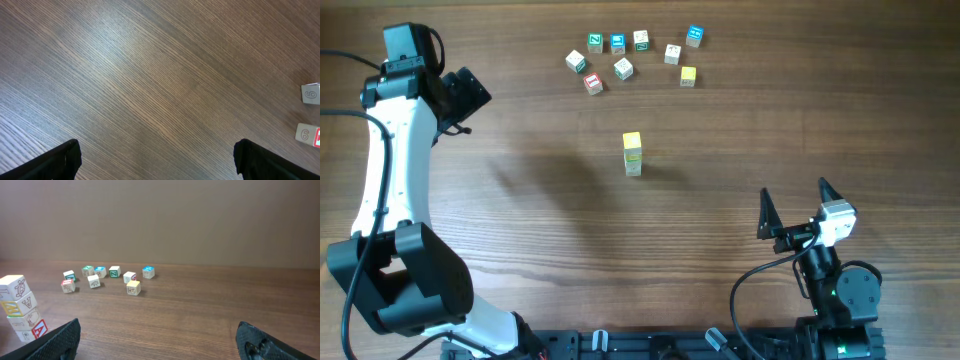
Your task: Form a tower
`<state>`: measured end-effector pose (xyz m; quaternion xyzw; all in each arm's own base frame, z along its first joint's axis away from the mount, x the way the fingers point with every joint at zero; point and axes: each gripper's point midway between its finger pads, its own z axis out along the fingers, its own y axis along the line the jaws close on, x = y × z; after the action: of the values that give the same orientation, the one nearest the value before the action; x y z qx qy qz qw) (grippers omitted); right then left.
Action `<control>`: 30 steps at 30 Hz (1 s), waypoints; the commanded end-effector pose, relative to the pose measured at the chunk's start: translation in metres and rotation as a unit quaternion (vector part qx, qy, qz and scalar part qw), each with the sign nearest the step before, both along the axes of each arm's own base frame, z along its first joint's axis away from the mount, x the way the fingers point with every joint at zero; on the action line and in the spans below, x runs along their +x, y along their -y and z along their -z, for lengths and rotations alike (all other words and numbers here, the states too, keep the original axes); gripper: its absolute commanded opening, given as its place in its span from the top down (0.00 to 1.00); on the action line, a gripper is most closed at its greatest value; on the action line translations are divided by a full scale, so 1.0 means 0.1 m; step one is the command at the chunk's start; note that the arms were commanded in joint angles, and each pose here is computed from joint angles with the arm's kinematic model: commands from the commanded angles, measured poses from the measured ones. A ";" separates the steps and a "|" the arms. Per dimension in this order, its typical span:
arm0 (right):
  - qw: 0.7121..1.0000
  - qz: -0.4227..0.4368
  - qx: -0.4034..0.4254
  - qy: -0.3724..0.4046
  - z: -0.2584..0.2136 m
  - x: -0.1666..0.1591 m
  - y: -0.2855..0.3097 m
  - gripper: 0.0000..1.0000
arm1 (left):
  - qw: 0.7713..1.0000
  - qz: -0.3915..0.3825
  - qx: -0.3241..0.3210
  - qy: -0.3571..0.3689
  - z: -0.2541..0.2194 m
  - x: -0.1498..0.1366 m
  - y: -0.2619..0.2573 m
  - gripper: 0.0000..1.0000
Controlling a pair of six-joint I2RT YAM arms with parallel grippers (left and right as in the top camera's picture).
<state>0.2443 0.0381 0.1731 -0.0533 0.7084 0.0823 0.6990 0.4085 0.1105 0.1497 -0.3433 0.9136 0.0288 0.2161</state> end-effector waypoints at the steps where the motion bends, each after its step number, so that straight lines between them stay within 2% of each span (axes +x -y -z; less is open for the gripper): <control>1: 1.000 0.012 0.007 0.007 -0.03 0.00 0.04 0.00 | 1.000 0.000 0.009 0.015 -0.13 0.02 -0.03 0.00; 23: 1.000 0.012 0.007 0.007 -0.03 0.00 0.04 0.00 | 1.000 0.001 0.007 0.006 -0.06 0.01 -0.03 0.00; 28: 1.000 0.012 0.007 0.007 -0.04 0.00 0.04 0.00 | 0.999 0.003 0.012 0.029 -0.25 0.00 -0.01 0.00; 30: 1.000 0.012 0.007 0.007 -0.03 0.00 0.04 0.00 | 0.998 0.004 0.020 0.063 -0.53 -0.05 0.01 0.00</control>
<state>0.2443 0.0381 0.1731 -0.0533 0.7084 0.0823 0.6990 0.4080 0.1103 0.1548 -0.3432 0.9122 0.0278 0.2222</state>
